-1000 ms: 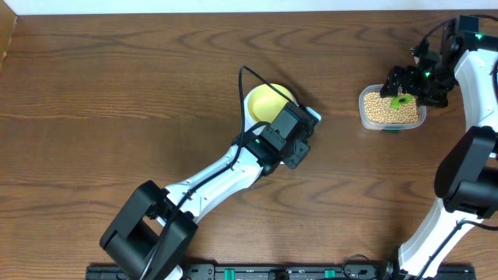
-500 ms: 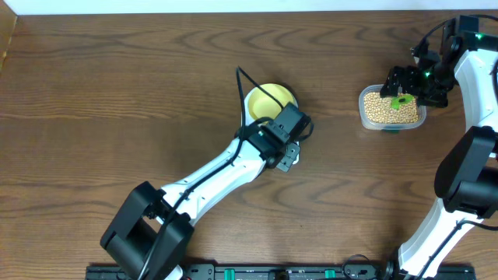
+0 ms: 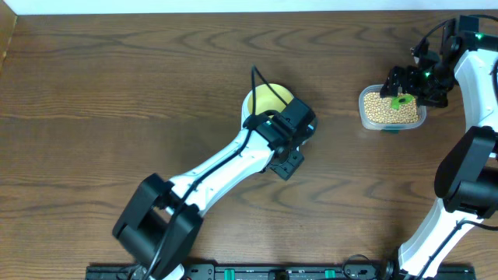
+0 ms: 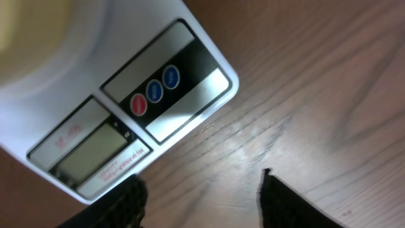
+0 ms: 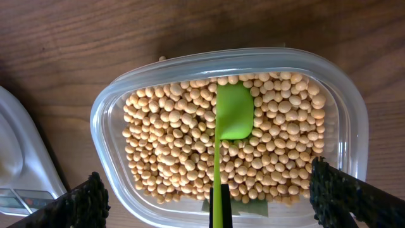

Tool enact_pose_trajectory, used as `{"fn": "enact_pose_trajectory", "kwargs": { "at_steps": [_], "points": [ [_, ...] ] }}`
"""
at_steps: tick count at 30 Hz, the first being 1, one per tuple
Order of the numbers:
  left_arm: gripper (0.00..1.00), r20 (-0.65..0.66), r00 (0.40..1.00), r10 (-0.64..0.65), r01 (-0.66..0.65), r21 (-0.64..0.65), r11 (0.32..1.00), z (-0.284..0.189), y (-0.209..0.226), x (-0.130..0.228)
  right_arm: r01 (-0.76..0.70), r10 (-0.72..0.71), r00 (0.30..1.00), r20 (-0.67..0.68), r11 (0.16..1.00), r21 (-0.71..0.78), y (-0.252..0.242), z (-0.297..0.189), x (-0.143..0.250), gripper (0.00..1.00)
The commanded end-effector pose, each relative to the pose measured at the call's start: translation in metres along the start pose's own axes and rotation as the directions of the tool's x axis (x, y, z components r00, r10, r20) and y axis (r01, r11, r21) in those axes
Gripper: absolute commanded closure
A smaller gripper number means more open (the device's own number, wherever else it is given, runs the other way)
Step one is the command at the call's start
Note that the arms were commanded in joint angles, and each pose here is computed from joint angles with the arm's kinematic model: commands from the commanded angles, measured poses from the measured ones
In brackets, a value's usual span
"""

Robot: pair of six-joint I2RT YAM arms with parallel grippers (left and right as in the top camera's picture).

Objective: Scoop item into bowl and weigh 50g on scale

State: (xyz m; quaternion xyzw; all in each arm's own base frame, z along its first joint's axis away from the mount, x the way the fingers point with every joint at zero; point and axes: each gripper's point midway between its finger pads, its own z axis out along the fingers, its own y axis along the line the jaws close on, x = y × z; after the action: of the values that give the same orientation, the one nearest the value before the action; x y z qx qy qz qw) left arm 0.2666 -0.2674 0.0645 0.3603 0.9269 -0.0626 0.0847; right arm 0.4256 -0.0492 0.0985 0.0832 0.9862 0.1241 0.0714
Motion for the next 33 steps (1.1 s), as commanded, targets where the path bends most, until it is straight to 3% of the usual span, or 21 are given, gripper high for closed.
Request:
{"fn": "enact_pose_trajectory", "kwargs": {
  "at_steps": [1,5,7,15,22,23,27,33],
  "points": [
    [0.32,-0.025,0.994,0.107,-0.107,0.007,0.994,0.005,-0.001,-0.006,0.007,-0.007,1.000,0.011,1.000,-0.002,0.001,-0.002,-0.004,0.01],
    [0.18,-0.084,0.980,0.181,-0.189,-0.100,0.977,0.014,0.018,-0.005,0.008,-0.008,1.000,0.011,1.000,-0.002,0.001,-0.002,-0.004,0.01],
    [0.13,-0.107,0.960,0.257,-0.267,-0.093,0.959,0.019,0.017,-0.003,0.007,-0.007,1.000,0.011,1.000,-0.002,0.001,-0.002,-0.004,0.01],
    [0.12,-0.108,0.911,0.398,-0.407,-0.077,0.910,0.027,0.006,-0.007,0.008,-0.008,1.000,0.011,1.000,-0.002,0.001,-0.002,-0.004,0.01],
    [0.12,-0.092,0.895,0.437,-0.444,-0.078,0.893,0.029,0.000,-0.011,0.007,-0.007,1.000,0.011,1.000,-0.002,0.001,-0.002,-0.004,0.01],
    [0.02,-0.097,0.883,0.460,-0.467,-0.075,0.881,0.031,0.000,-0.010,0.008,-0.008,1.000,0.011,1.000,-0.002,0.001,-0.002,-0.004,0.01],
    [0.02,-0.149,0.838,0.525,-0.541,-0.098,0.835,0.038,0.008,-0.006,0.008,-0.008,1.000,0.011,1.000,-0.002,0.001,-0.002,-0.004,0.01],
    [0.02,-0.227,0.823,0.521,-0.560,-0.174,0.810,0.047,0.023,-0.003,0.008,-0.008,1.000,0.011,1.000,-0.002,0.001,-0.002,-0.004,0.01]
  ]
}}
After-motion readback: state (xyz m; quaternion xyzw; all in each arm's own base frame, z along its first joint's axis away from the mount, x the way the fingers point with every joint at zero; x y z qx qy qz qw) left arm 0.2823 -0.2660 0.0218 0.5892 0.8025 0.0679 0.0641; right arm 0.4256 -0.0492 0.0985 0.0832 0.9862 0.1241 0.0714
